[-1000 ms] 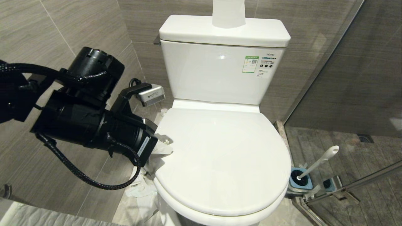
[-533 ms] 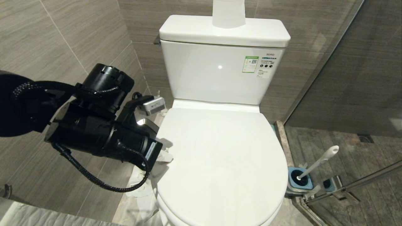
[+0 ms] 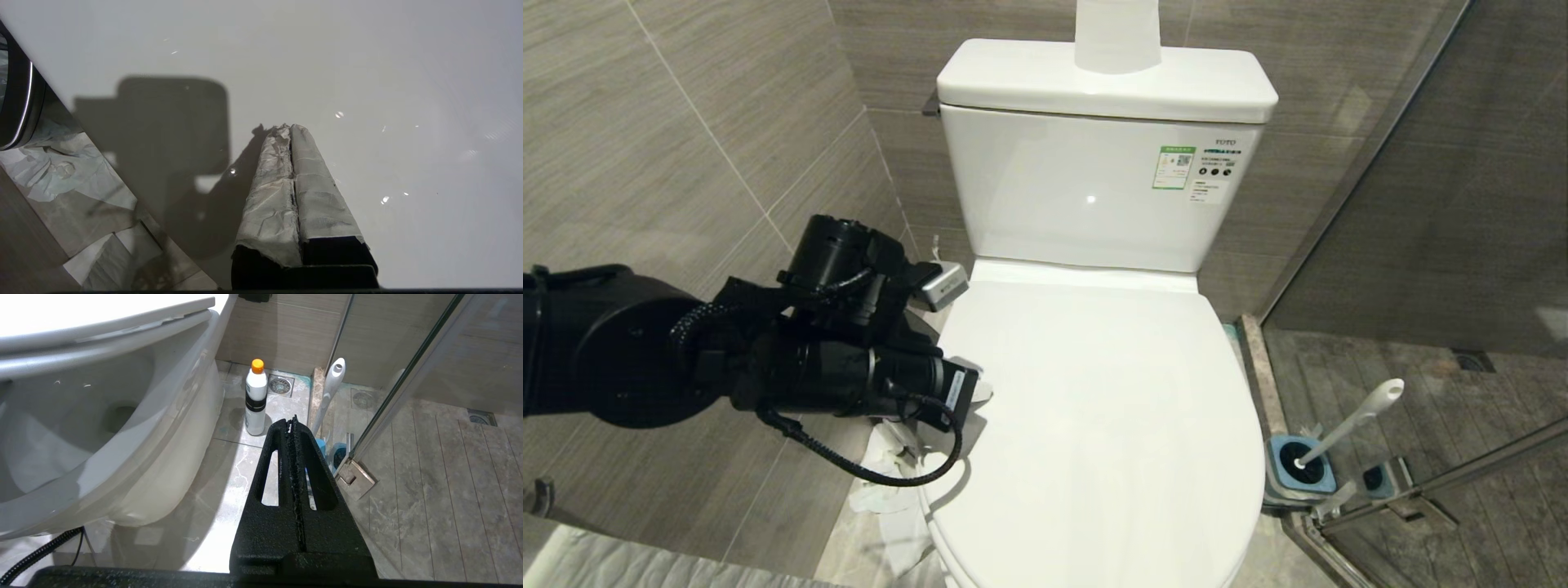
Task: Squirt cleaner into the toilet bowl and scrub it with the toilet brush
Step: Close the toilet lid
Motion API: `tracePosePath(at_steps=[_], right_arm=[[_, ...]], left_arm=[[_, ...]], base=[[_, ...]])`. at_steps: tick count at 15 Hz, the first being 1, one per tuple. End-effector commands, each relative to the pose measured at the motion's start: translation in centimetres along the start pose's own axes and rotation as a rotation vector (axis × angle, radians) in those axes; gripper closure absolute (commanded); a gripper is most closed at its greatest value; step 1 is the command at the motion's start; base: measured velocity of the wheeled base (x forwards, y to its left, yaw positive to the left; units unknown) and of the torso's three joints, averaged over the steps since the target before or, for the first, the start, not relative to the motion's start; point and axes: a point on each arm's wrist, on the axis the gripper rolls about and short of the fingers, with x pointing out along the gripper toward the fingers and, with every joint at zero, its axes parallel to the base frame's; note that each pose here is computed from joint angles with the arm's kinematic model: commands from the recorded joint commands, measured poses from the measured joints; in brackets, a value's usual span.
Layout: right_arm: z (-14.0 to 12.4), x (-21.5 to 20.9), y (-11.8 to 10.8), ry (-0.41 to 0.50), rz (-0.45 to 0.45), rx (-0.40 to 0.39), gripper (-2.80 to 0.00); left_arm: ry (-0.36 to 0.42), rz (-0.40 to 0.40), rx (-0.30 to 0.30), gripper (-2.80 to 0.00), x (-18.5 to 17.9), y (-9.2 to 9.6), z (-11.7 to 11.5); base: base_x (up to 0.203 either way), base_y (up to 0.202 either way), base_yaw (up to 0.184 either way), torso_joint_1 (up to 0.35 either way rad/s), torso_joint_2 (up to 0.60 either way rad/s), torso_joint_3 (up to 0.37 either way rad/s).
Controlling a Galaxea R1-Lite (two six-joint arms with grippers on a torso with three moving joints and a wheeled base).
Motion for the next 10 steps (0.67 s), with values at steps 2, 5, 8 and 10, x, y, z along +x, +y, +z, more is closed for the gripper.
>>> tracePosePath(at_steps=[2,5,8,10], right_arm=[[-0.7,0.2,0.0,0.025,0.001,0.0,0.0],[-0.7,0.2,0.0,0.025,0.002,0.0,0.0],[-0.7,0.2,0.0,0.025,0.002,0.0,0.0],[-0.7,0.2,0.0,0.024,0.001,0.0,0.0]], left_arm=[[0.008,0.028,-0.008,0.0,1.2,0.3,-1.4],[-0.007,0.054,-0.032,0.0,2.0,0.5,-2.6],[-0.029,0.08,-0.07,0.0,2.9,0.7,-3.5],[-0.057,0.102,-0.109,0.0,3.9,0.8,-4.1]], base=[[0.0,0.0,0.0,0.0,0.0,0.0],[0.0,0.0,0.0,0.0,0.0,0.0],[0.0,0.0,0.0,0.0,0.0,0.0],[0.0,0.0,0.0,0.0,0.0,0.0]])
